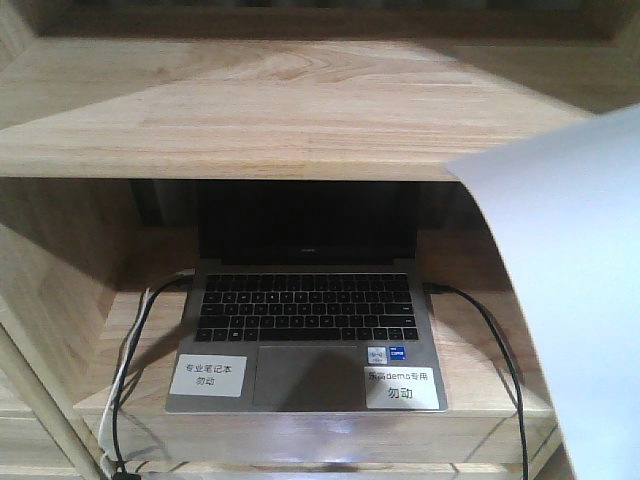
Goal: Grab stapler and paper to desk for stapling
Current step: 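Lift the white paper sheet off the shelf with the right gripper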
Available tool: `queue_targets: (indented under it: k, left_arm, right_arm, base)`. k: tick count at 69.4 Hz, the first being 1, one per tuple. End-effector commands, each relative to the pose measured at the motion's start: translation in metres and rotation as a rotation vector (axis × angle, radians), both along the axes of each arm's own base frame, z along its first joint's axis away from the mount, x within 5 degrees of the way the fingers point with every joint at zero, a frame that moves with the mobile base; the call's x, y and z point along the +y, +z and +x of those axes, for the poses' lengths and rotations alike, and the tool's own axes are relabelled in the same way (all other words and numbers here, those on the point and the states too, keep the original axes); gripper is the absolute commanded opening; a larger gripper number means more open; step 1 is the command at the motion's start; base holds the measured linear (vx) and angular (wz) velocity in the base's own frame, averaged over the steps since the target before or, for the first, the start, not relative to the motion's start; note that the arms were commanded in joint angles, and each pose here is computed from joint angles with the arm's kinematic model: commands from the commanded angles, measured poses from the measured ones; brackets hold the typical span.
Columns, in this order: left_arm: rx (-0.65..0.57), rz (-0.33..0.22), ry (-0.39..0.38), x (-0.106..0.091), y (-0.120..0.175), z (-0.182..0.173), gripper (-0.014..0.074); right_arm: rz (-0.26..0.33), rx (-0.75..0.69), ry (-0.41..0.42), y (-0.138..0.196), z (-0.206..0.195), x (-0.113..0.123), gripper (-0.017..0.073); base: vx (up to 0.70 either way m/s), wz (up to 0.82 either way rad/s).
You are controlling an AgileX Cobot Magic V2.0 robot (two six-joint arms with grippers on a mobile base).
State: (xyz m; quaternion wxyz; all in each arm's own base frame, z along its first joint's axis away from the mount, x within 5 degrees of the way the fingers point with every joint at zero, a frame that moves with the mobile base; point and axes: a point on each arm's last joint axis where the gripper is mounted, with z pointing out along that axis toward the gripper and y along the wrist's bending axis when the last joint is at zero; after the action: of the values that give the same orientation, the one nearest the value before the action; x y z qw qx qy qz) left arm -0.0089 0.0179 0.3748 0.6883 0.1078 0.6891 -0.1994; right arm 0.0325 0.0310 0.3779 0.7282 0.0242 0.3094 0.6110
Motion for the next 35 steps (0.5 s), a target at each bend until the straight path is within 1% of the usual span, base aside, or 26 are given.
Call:
queue_targets:
  k: [1, 35]
  left_arm:
    - [-0.108, -0.048, -0.015, -0.0007, 0.0167, -0.0009, -0.0006]
    - [-0.108, -0.048, -0.015, -0.0007, 0.0167, -0.0009, -0.0006]
  right_arm:
    - [0.015, -0.040, 0.000, 0.0101, -0.0028, -0.0010, -0.0008]
    - [0.011, -0.044, -0.004, 0.0101, -0.0029, -0.0009, -0.0008]
  base:
    - [0.00, 0.00]
    - [0.00, 0.00]
